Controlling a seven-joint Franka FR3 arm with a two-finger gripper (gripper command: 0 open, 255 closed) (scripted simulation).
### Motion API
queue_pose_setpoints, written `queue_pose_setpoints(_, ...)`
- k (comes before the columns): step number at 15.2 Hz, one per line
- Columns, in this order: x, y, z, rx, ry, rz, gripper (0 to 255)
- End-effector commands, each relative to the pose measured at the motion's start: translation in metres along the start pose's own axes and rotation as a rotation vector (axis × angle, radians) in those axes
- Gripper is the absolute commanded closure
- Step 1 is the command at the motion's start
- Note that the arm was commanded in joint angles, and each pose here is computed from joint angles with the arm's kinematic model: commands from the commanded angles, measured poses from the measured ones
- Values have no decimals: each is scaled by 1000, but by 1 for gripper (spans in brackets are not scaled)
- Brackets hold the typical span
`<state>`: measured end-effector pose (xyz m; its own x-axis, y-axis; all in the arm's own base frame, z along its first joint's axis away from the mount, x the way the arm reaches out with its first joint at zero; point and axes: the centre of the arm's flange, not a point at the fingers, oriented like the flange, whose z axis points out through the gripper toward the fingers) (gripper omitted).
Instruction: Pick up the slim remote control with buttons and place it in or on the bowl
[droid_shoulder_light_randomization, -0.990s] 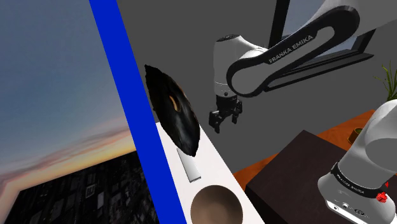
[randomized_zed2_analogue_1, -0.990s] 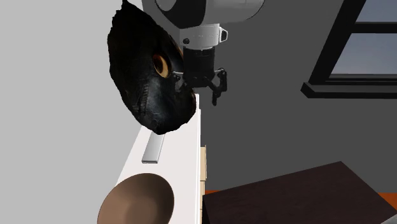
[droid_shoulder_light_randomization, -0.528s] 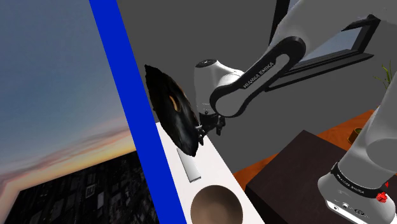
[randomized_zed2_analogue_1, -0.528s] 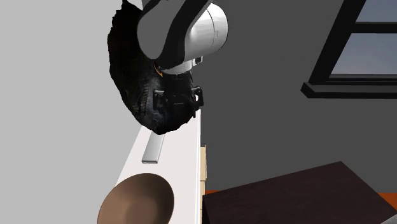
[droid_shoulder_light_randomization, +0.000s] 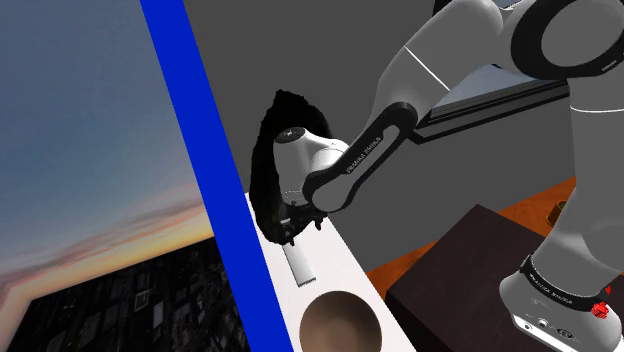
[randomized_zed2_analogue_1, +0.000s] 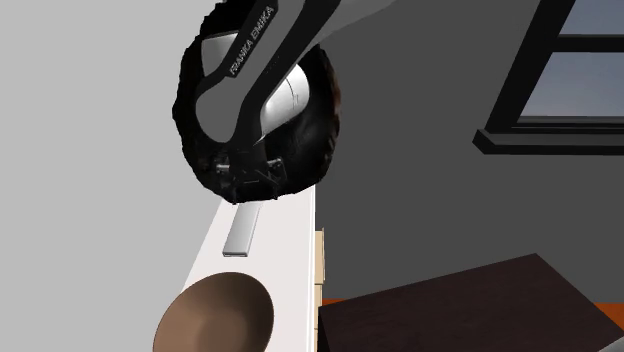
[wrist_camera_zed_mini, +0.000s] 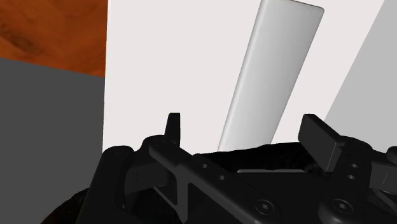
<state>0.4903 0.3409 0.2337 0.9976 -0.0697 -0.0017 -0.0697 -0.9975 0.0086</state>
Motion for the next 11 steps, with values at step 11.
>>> queue_pose_setpoints(11,21,-37,78,-10,11,2,0)
